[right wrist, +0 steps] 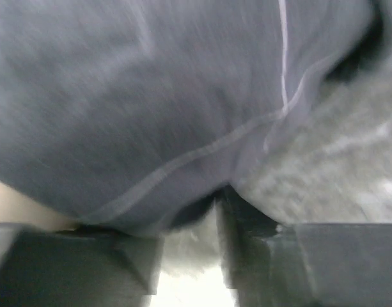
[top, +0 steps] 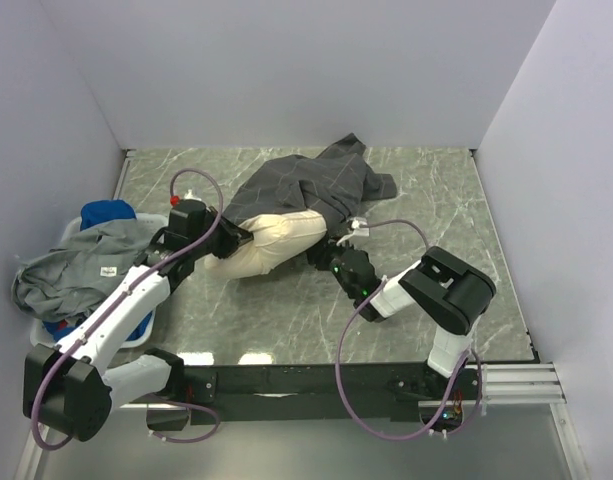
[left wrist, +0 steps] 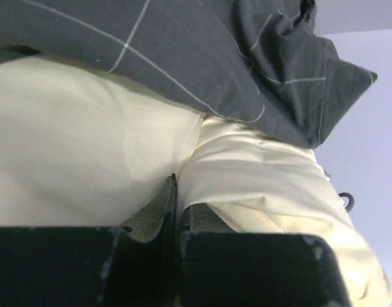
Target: Put the pillow into the pillowcase
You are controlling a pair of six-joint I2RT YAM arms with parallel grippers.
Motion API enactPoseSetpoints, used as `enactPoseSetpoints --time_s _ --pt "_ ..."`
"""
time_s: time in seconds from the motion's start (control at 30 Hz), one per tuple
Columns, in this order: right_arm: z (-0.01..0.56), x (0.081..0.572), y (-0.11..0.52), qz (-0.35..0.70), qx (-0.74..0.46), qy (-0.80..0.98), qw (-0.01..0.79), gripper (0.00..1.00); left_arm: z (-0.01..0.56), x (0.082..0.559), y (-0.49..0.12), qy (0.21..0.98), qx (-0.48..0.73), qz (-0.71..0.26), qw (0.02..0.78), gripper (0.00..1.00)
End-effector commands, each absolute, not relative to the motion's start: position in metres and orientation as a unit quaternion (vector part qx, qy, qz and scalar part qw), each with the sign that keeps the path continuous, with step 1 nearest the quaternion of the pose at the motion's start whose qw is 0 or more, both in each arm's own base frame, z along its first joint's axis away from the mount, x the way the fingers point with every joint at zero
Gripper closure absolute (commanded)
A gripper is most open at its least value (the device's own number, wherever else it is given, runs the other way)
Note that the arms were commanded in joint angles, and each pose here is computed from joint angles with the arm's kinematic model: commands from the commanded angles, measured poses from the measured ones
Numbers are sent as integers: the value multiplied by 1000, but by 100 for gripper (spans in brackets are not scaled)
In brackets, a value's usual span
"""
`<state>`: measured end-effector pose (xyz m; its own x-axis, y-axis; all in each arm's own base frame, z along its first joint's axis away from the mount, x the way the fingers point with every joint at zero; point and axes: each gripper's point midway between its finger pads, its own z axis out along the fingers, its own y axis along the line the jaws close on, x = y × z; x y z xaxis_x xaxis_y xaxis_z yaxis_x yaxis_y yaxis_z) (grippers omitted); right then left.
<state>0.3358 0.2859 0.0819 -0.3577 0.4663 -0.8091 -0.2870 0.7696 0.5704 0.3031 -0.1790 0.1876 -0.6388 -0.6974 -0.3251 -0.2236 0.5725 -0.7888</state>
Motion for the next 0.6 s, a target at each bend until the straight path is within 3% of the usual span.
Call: enactPoseSetpoints --time_s 0.0,0.03,0.07,0.1,0.17,0.3,0.33,0.43,0.53,0.57 --pt "151 361 290 366 111 677 629 65 243 315 -168 800 -266 -375 386 99" --pt "159 361 290 366 109 673 634 71 258 317 -166 793 -263 -376 400 99" --pt "161 362 290 356 104 682 630 85 264 318 -165 792 -261 -374 406 99" --pt "187 359 289 364 98 672 637 92 270 318 -162 793 -256 -367 413 99" --pt "203 349 295 348 72 696 624 100 303 325 -157 775 -251 -366 450 99" --pt "314 314 305 388 -12 694 606 100 372 337 -155 747 -212 -366 513 99" --pt "318 305 302 375 -31 717 587 100 402 341 -154 732 -203 -371 535 99" --pt "436 272 298 425 -81 671 602 100 453 346 -159 704 -167 -373 581 99" --pt "488 264 300 421 -117 677 592 100 482 343 -179 703 -124 -341 611 99" --pt "480 278 313 403 -128 694 583 100 487 342 -182 704 -115 -325 621 99"
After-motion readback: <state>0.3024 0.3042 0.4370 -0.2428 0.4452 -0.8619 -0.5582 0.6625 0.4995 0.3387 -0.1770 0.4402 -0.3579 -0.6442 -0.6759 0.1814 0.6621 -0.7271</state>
